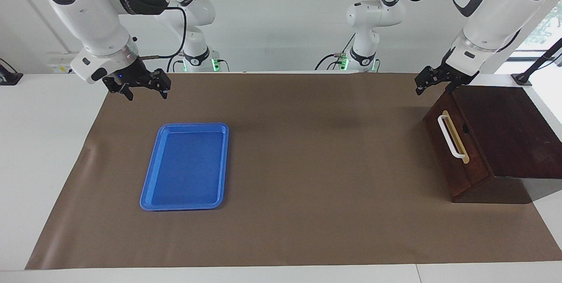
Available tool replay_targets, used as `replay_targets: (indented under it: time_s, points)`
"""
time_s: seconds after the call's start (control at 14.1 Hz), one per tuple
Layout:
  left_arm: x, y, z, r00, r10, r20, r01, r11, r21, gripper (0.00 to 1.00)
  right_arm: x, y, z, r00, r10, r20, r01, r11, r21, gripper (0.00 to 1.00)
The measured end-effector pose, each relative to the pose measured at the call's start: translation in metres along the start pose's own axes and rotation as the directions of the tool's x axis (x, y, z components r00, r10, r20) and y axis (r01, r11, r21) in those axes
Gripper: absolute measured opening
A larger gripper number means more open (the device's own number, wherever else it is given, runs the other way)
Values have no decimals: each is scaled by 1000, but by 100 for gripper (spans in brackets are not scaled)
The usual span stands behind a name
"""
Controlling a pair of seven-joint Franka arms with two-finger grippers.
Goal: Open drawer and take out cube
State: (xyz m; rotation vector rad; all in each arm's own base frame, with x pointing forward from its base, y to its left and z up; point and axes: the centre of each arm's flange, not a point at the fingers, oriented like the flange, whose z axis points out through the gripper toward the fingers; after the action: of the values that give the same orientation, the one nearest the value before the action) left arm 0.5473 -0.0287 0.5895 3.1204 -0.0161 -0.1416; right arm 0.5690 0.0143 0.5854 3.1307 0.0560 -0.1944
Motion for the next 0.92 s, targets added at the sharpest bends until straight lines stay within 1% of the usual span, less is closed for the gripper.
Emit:
replay_targets:
  time_s: [0.5,0.71,0.85,0.92]
  points:
    - [0,0,0,1000,0,-3,0,1000,0,100,0,0,0,1000,0,-1,0,1000,0,100]
    - [2,0,0,1000,1,-18,-1,1000,-1,100,0,0,0,1000,1,-1,-1,1000,0,100]
    - [6,2,9,999,5,-35,-5,1000,1,100,3,8,-2,999,18,-29,-18,1000,2,100]
    - [10,2,16,999,10,-49,-9,1000,15,100,4,12,-3,998,48,-41,-48,999,3,100]
